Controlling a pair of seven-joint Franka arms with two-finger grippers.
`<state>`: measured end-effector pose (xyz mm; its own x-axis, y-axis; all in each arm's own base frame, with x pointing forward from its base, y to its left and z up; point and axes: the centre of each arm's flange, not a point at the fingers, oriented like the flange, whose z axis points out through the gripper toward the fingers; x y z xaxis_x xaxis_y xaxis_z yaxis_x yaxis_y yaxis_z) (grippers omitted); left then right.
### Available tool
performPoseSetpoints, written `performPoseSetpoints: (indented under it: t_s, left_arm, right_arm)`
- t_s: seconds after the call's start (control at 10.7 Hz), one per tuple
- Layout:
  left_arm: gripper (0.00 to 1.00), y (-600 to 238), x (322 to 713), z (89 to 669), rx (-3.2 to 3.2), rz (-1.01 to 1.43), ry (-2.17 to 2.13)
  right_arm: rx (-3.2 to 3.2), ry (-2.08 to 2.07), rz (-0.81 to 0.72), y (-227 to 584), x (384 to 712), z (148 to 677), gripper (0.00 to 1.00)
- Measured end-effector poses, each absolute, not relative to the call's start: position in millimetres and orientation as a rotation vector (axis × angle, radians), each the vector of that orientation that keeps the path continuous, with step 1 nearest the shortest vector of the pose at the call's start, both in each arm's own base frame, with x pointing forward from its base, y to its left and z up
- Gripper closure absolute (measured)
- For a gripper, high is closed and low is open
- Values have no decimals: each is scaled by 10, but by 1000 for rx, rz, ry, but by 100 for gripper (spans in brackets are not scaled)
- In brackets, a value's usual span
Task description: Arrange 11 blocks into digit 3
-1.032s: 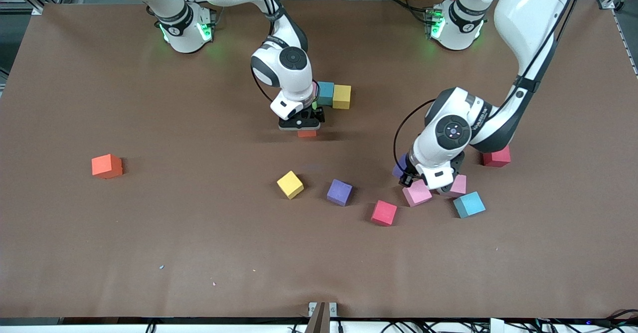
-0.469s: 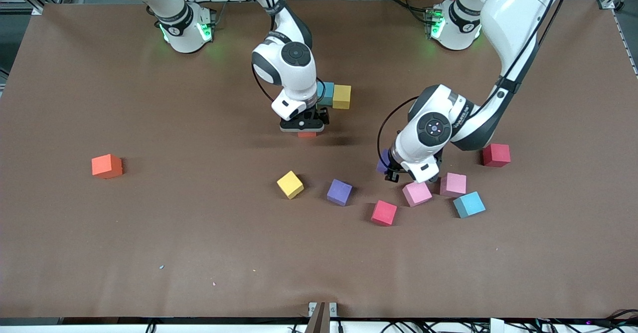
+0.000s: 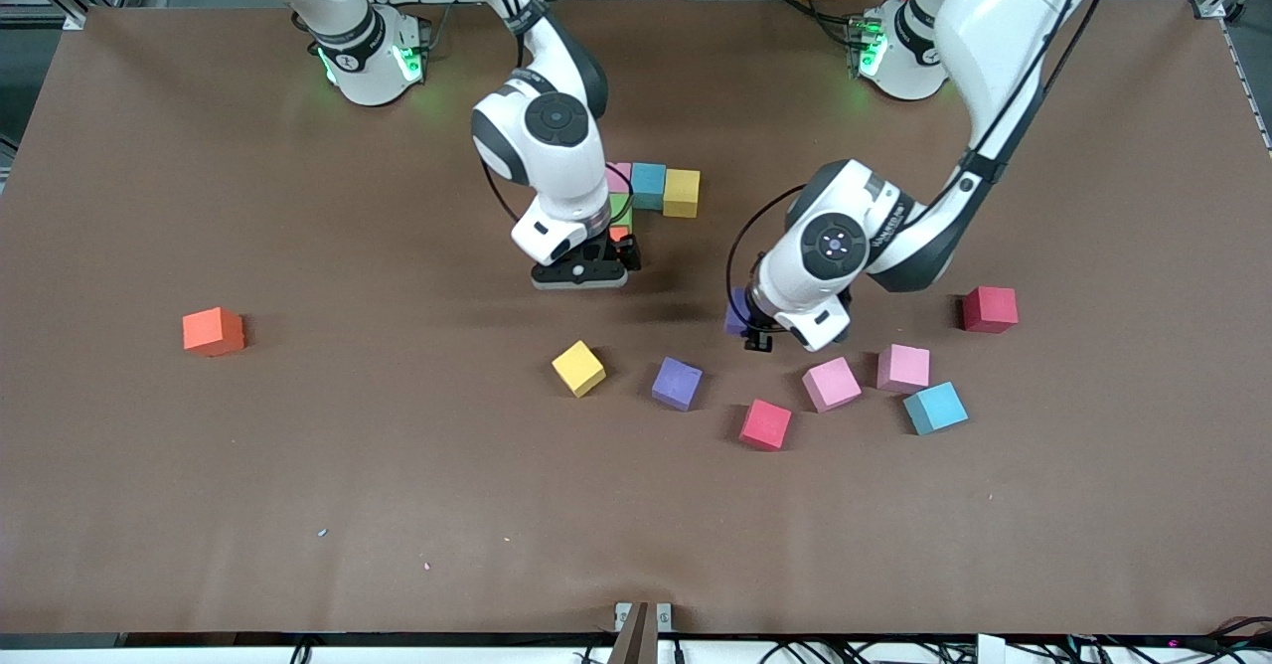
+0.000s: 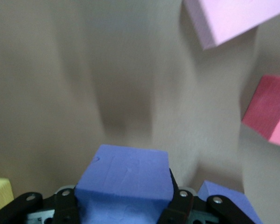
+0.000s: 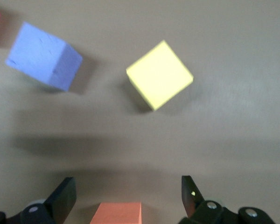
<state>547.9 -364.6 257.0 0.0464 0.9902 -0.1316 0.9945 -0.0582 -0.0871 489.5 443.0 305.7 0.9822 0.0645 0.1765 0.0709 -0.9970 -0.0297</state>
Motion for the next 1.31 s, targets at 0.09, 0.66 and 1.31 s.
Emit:
performPoseSetpoints:
  t_s: [0.09, 0.66, 1.31]
  left_arm:
    - [40, -3802, 5396, 2506, 2211, -251, 2163]
    - [40, -4430, 4665, 2069, 2085, -297, 2240]
    - [40, -4578, 4290, 1901, 2079, -207, 2238]
  right_arm:
    - [-3086, -167, -318, 4402, 4994, 3149, 0]
    - [-2957, -452, -623, 4073, 5590, 2875, 0]
    - [-2898, -570, -732, 4123, 5760, 2621, 0]
